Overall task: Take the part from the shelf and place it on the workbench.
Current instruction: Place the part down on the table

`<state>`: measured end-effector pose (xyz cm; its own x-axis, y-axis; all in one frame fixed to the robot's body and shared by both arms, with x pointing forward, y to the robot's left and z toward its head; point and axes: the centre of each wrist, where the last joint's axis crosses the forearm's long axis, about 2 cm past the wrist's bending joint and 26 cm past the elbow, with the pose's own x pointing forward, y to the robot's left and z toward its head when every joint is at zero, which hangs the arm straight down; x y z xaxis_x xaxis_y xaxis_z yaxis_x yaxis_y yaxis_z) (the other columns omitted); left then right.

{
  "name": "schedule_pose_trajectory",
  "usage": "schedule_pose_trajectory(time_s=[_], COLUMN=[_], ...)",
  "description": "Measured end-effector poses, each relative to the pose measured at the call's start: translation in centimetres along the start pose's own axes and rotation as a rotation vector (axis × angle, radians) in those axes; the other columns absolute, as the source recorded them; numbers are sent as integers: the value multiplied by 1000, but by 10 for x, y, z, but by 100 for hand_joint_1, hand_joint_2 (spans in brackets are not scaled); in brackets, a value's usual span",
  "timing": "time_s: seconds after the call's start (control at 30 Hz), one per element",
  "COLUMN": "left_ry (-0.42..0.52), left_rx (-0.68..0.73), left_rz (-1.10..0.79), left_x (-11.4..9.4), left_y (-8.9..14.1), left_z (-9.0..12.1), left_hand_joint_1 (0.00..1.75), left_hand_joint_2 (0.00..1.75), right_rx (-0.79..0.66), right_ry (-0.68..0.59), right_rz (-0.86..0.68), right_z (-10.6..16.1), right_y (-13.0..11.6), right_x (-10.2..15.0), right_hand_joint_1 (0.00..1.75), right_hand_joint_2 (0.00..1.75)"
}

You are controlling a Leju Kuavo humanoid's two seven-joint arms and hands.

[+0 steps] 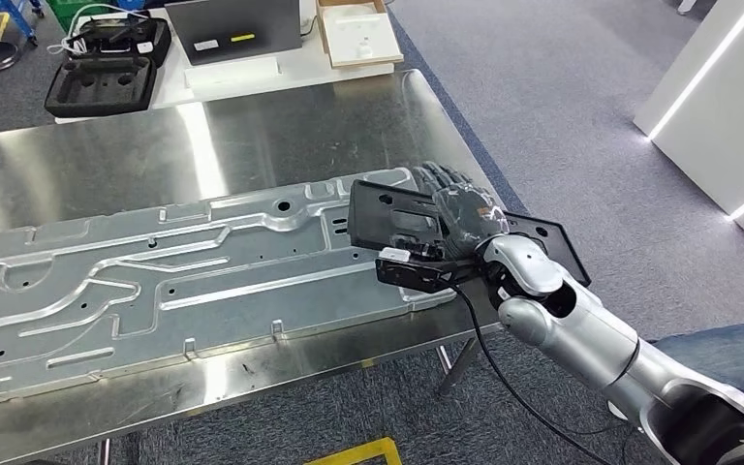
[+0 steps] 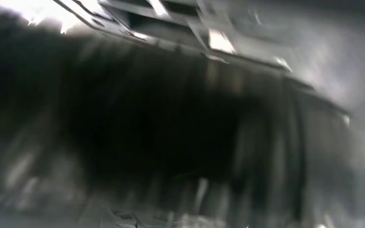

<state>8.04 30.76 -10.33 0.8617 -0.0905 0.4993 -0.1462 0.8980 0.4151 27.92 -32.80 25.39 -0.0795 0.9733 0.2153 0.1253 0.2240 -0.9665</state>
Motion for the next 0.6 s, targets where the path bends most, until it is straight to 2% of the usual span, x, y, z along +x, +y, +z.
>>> schedule_pose_trajectory(time_s=[0.27,0.6], left_ry=[17,21], left_rx=[33,35], left_rz=[-8,-9], left_x=[0,-1], left_y=[0,-1], left_z=[0,1], left_hand_joint_1=[0,0], left_hand_joint_2=[0,0], right_rx=[-96,-130], right_ry=[-77,-114], right_rz=[-49,-66], right_z=[3,7], right_y=[-20,-29], right_x=[18,27], right_hand_joint_1=[0,0], right_hand_joint_2=[0,0])
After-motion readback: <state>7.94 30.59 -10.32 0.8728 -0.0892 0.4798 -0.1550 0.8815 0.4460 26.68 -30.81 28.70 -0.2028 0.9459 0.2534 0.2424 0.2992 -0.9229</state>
